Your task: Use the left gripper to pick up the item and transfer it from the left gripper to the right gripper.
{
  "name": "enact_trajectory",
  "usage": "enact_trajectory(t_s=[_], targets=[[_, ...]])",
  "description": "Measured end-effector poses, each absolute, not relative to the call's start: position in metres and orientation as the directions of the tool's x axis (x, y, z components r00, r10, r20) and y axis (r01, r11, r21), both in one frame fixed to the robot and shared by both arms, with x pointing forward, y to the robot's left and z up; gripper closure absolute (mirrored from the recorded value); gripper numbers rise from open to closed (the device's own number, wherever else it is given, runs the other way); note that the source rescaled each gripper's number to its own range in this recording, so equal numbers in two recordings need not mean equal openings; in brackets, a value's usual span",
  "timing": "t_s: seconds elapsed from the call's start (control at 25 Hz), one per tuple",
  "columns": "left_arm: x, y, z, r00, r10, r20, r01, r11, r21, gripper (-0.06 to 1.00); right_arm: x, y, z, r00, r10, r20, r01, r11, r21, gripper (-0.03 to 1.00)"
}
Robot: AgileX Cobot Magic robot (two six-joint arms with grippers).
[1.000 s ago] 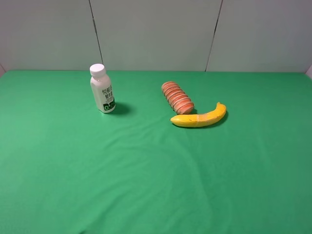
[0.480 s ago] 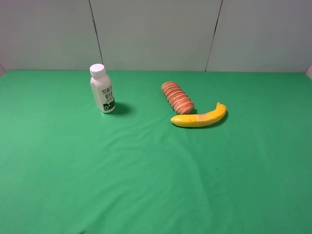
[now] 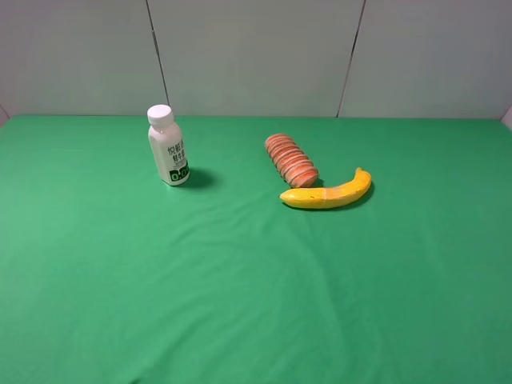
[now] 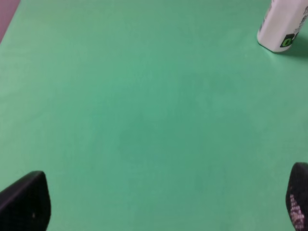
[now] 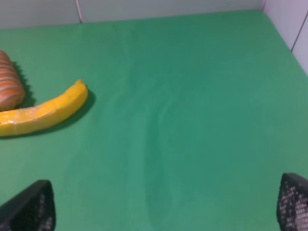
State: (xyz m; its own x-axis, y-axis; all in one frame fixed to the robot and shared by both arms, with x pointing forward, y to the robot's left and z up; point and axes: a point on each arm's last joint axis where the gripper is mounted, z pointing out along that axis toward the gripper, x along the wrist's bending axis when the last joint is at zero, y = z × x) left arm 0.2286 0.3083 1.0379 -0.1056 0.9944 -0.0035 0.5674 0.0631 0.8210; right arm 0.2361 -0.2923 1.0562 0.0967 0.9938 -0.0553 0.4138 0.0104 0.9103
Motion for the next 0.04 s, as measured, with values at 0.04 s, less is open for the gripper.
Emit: enact_trajectory(t_s=[0.04], targets=[[0.2286,0.3083,1.0379,-0.106,0.994,-0.004,0.567,0.063,0.821,-0.03,0.2361,-0.2923,1.0562,0.097,0.994,-0.055,0.414,0.010,0.910,-0.03]])
